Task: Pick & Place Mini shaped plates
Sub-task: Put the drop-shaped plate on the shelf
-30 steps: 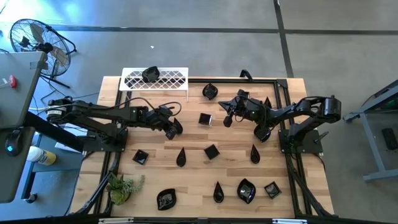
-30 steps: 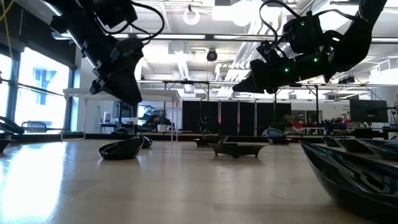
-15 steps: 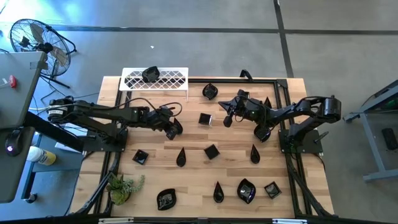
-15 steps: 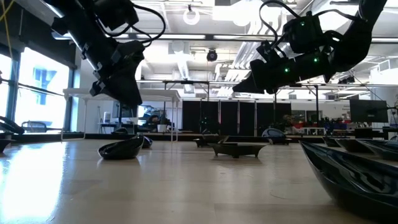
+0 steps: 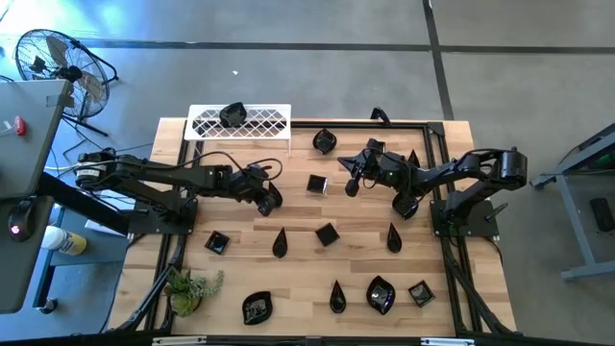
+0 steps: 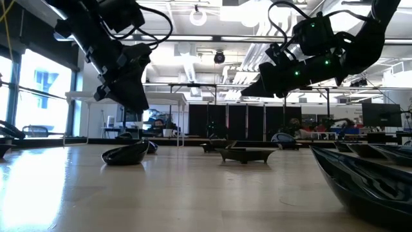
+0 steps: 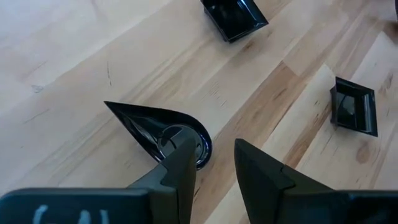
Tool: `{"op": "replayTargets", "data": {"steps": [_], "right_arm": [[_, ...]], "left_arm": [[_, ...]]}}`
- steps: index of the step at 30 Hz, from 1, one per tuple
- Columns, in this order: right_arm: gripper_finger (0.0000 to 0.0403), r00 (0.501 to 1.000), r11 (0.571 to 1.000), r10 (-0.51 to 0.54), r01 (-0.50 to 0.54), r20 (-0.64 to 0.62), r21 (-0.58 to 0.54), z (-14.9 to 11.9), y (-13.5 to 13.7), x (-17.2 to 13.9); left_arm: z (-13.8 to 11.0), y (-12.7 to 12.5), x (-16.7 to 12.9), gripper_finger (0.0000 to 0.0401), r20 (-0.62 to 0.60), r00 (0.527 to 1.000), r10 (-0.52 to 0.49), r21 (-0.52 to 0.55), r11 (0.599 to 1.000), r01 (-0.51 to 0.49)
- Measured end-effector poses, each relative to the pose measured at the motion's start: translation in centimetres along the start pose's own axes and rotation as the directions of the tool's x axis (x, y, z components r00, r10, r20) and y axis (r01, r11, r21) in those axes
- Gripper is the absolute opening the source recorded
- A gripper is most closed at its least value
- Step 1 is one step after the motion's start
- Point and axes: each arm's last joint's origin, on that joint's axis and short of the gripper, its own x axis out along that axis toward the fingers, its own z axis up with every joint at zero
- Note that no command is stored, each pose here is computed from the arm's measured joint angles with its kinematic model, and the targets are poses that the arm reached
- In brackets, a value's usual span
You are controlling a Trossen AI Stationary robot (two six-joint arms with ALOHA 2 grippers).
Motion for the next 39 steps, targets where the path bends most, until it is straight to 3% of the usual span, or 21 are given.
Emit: {"op": "replayTargets", "data": {"steps": [16,23,39], "right_arm": [[0.0002,1.000,1.000,0.000,0.000,-0.002,0.000,0.0,0.0,0.0],[0.0006,1.000,1.000,0.000,0.000,-0.004,-0.001,0.0,0.0,0.0],[0.0005,1.000,1.000,0.000,0.000,-0.009,-0.002,-0.1,0.0,0.0]], "left_arm": [[-0.7,0.2,2.0,0.0109,-0.048,0.996,0.073,-0.087,0.993,-0.077],[-1.1,0.5,2.8,0.0109,-0.065,0.990,0.123,-0.171,0.976,-0.132],[-1.2,1.0,3.3,0.0108,-0.022,0.970,0.241,-0.182,0.953,-0.241]]}}
